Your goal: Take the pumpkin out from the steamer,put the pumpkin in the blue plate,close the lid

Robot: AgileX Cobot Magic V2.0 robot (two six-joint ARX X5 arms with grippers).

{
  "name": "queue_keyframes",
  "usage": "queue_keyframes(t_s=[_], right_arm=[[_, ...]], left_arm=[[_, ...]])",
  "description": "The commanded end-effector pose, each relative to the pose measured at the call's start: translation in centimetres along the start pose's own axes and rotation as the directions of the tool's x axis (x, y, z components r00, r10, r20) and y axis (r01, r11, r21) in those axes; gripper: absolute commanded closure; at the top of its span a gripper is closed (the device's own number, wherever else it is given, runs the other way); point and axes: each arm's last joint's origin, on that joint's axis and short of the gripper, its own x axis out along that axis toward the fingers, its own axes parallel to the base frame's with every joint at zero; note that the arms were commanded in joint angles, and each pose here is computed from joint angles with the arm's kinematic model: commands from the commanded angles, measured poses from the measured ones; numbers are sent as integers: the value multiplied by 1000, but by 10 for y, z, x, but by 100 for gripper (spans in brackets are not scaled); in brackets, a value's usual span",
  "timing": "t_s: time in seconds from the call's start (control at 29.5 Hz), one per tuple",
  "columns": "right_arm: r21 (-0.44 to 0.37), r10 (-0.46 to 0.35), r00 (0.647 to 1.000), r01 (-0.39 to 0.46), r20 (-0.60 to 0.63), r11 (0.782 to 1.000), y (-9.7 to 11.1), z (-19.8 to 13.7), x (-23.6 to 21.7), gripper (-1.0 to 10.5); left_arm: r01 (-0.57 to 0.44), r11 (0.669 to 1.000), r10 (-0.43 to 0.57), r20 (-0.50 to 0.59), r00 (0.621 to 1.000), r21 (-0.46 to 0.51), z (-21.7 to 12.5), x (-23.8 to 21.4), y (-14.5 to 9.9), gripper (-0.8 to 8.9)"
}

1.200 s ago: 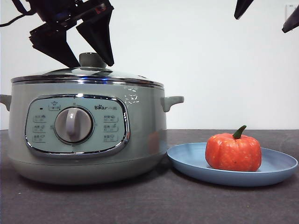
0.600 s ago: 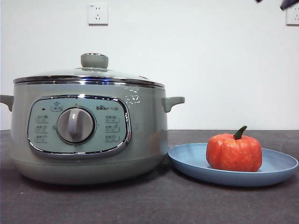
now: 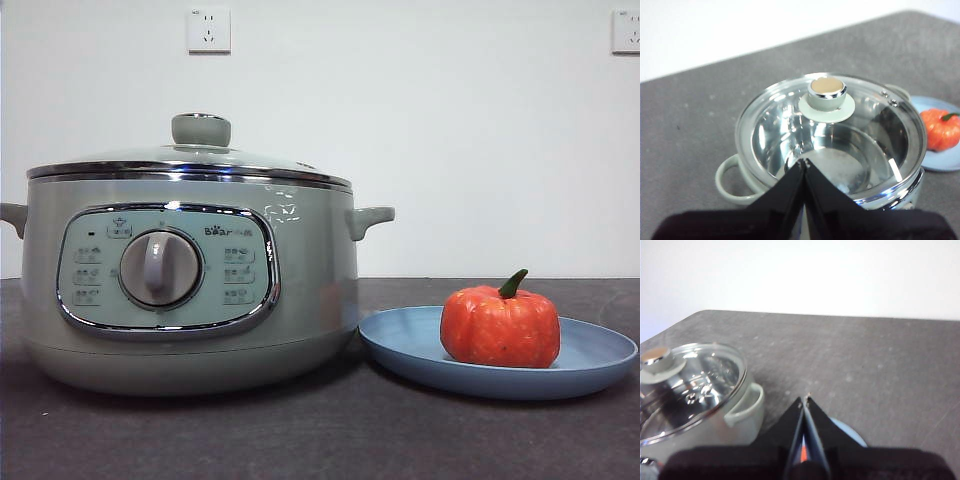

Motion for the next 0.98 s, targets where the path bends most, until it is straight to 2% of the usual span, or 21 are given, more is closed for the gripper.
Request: queue_keyframes(t_s=[0.03, 0.27, 0.75, 0.88, 0.98], right_arm=[[25, 3, 999, -4, 36, 1000, 0, 2, -1, 961], [32, 6, 999, -8, 37, 999, 1, 3, 0, 946], [27, -11, 994, 14, -111, 1000, -1, -11, 0, 945], [25, -14, 988, 18, -156, 1000, -1, -16, -1, 946], [23, -19, 982, 24, -188, 999, -2, -19, -2, 945]], left_arm=[[-24, 1000, 24, 42, 999, -15, 0, -7, 1, 820], [-21, 1000, 22, 14, 1000, -12, -2, -6, 1, 818], [-22, 1000, 22, 6, 1000, -10, -4, -9, 1, 818], [-88, 995, 86, 55, 995, 45, -8, -25, 7, 818], [-183, 983, 178, 138, 974, 20, -12, -35, 13, 818]])
